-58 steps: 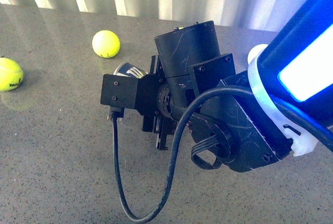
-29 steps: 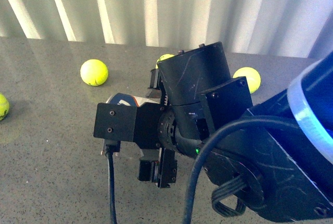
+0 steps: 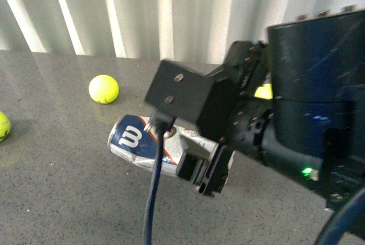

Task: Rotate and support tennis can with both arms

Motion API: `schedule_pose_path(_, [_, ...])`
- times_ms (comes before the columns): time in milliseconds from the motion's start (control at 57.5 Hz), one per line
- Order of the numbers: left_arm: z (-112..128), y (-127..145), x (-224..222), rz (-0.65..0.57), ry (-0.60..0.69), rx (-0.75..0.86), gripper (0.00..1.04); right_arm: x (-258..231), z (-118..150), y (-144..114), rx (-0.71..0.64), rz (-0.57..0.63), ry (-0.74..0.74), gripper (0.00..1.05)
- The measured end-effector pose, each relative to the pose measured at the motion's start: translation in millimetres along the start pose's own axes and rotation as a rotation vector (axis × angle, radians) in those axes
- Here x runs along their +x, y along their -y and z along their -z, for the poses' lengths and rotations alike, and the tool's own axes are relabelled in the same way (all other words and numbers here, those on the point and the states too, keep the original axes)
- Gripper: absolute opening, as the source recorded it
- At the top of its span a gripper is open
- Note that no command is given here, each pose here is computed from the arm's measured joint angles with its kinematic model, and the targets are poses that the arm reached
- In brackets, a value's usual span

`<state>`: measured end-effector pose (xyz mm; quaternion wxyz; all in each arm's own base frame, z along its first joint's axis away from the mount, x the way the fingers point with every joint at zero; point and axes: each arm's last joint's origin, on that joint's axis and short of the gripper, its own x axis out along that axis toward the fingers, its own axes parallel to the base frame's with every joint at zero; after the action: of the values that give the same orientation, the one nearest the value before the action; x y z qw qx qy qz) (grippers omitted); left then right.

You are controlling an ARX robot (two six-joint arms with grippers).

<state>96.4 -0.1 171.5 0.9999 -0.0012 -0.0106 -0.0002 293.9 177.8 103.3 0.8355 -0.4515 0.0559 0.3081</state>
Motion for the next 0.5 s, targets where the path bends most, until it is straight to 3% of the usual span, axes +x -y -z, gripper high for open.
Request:
schedule_pose_path(174, [0.0, 0.0, 0.0, 0.0, 0.0, 0.0, 0.98, -35.4, 27.9, 53.4, 0.258, 0.337, -0.154, 0.97])
schedule_pose_path(330, [0.0, 0.0, 0.0, 0.0, 0.0, 0.0, 0.98, -85.5, 63.4, 102.7, 0.584, 0.63, -0.31, 0.97])
schedule_pose_path(504, [0.0, 0.0, 0.0, 0.0, 0.0, 0.0, 0.98, -150.8, 79.5, 128.4, 0.799, 0.883, -0.263, 0.97])
